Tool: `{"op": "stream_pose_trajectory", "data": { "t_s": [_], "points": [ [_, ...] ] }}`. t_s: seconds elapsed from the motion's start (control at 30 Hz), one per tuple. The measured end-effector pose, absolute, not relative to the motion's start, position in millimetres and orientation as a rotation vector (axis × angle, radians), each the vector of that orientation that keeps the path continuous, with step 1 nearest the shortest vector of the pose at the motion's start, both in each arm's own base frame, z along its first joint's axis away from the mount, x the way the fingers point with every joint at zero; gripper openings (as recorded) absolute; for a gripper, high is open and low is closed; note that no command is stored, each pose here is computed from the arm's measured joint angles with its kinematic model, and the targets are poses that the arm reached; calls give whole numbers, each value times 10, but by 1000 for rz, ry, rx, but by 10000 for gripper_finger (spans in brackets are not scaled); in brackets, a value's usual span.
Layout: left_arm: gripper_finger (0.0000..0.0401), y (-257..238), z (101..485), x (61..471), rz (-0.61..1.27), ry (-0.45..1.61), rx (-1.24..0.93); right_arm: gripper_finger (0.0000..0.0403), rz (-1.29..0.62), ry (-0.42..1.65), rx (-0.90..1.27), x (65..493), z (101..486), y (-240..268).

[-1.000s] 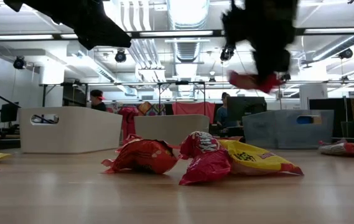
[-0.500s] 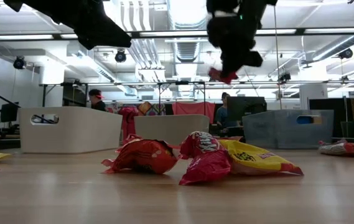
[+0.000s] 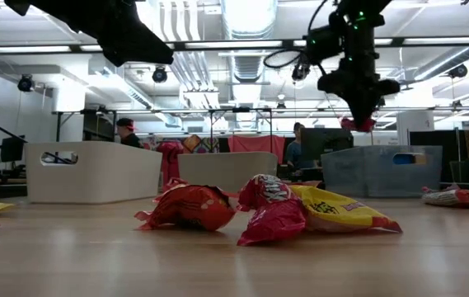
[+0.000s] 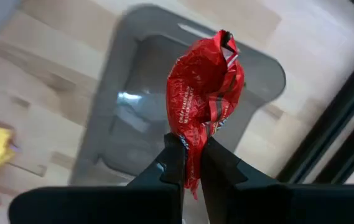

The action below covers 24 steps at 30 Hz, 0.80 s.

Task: Sort candy
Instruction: Put the red chocolate into the black bin

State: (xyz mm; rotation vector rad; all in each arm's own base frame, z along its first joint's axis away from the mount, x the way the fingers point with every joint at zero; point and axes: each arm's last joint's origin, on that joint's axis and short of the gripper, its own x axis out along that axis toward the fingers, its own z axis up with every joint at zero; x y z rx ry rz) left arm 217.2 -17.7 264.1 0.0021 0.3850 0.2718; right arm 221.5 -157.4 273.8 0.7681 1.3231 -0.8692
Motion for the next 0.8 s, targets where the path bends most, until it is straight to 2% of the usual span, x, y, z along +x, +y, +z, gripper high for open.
{"op": "stream_pose_trajectory", "data": {
  "t_s": [0.2, 0.6, 0.8],
  "points": [
    [91, -176, 2631, 2170, 271, 396, 12, 27, -888, 1351, 794, 2096, 2560, -1497],
    [91, -177, 2631, 2171, 274, 393, -3, 27, -983, 1214, 897, 1893, 2040, -1353],
    [91, -176, 2631, 2171, 274, 393, -3, 27, -995, 1214, 911, 1899, 1827, -1358]
  ]
}}
